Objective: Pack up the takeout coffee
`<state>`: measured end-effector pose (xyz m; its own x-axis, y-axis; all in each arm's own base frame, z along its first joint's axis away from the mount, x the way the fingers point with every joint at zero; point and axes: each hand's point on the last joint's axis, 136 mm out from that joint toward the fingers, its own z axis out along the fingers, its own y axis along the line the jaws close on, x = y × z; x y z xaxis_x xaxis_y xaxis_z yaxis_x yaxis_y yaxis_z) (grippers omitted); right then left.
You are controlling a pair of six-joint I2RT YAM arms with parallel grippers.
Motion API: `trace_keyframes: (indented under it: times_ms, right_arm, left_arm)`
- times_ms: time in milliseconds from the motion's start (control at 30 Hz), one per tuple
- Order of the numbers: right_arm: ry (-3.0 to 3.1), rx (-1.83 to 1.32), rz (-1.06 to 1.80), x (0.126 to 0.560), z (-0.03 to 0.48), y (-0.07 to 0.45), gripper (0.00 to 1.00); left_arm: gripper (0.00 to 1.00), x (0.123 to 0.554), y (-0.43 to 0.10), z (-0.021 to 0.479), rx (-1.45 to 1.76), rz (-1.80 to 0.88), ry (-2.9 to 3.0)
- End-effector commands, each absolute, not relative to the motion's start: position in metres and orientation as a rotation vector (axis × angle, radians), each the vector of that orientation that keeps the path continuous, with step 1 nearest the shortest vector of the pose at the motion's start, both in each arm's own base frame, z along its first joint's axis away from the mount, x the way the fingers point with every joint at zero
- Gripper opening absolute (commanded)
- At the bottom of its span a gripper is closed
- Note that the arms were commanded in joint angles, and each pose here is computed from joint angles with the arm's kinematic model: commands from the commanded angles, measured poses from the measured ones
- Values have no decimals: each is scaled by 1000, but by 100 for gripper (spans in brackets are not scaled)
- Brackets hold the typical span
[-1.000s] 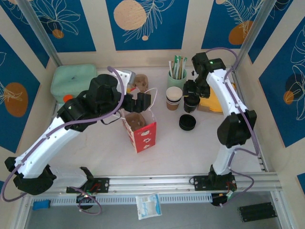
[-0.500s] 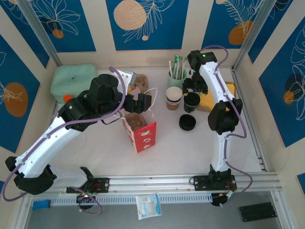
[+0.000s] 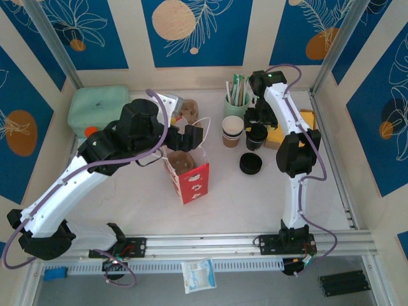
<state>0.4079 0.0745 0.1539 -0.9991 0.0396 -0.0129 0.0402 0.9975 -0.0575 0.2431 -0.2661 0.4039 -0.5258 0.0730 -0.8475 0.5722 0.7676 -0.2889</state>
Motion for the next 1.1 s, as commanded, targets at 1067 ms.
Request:
trace_keyframes:
  times_ms: [1067]
  right_arm:
    - [3193, 80, -54, 412, 121, 77, 76]
  left_arm:
    - [100, 242, -268, 416, 517, -705, 2008]
